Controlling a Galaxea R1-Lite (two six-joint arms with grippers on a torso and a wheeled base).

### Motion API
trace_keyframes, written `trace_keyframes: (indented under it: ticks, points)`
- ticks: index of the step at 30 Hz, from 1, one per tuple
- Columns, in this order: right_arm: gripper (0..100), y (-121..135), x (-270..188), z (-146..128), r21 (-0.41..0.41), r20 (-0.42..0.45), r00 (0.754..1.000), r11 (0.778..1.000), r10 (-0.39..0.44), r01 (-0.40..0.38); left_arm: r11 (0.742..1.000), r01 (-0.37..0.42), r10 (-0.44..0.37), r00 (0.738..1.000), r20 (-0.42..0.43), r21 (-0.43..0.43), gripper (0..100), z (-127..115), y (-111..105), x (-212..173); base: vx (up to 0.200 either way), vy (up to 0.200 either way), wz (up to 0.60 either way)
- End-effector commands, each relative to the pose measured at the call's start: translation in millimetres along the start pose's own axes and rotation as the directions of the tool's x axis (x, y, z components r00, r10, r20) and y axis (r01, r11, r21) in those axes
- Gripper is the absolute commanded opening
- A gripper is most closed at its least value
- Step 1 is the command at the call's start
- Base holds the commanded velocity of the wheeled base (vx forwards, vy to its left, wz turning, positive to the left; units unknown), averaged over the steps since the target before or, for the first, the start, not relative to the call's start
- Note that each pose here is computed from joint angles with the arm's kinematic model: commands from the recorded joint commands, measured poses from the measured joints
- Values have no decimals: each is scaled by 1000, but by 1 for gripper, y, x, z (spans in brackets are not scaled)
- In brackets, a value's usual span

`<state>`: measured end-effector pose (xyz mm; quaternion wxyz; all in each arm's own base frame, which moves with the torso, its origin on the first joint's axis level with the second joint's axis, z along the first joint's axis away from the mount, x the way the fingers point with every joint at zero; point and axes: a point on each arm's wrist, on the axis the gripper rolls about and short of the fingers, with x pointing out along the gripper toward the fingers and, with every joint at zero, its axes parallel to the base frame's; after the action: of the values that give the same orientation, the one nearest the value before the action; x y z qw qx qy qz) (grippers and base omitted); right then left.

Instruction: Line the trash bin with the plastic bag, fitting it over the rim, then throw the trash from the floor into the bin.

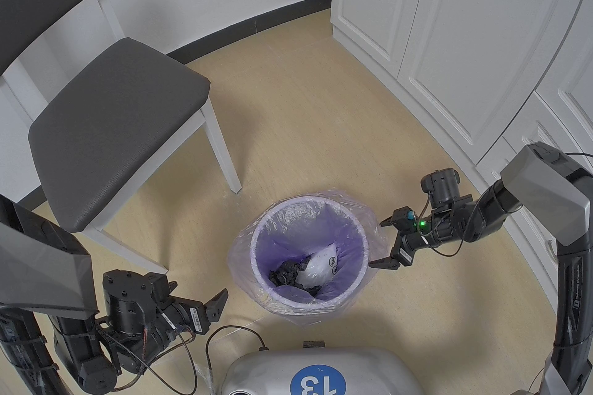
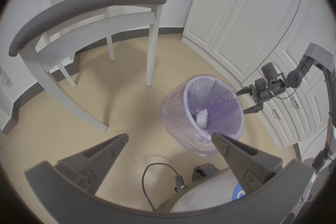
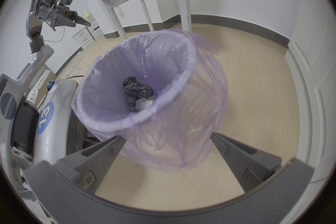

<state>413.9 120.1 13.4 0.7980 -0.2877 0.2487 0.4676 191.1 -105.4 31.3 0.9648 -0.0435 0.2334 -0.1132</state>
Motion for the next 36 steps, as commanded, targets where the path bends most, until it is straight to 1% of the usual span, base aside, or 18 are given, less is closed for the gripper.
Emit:
trace_keyframes:
  ticks: [1,4,14,21,22,29,34,36]
  points:
    - [100,-9,11,9,-20,-1,1000,999,30,-30,1000,-3,3,1000,0,7,100,-3,-2,0,0,0,0]
    - [100,-7,15,11,-22,-3,999,999,41,-41,1000,-4,4,1000,-2,8,100,-3,-2,0,0,0,0]
    - [100,2,31,-1,-7,-38,995,996,87,-87,1000,5,-5,1000,-10,16,100,-5,-4,-1,0,0,0]
    - [100,2,33,-5,-2,-45,995,996,90,-90,1000,6,-6,1000,-8,15,100,-4,-4,-2,0,0,0]
    - [0,1,33,-5,-1,-46,995,996,89,-89,1000,6,-6,1000,-8,15,100,-4,-4,-2,0,0,0]
    - [0,-1,32,-8,9,-46,995,996,83,-83,1000,4,-4,1000,-7,15,100,-4,-4,-2,0,0,0]
    - [0,-15,36,-20,29,-46,997,998,57,-55,1000,4,-4,1000,-7,15,100,-4,-4,-2,0,0,0]
    - [0,-25,42,-26,45,-44,998,998,42,-40,1000,4,-4,1000,-9,15,100,-5,-4,-2,0,0,0]
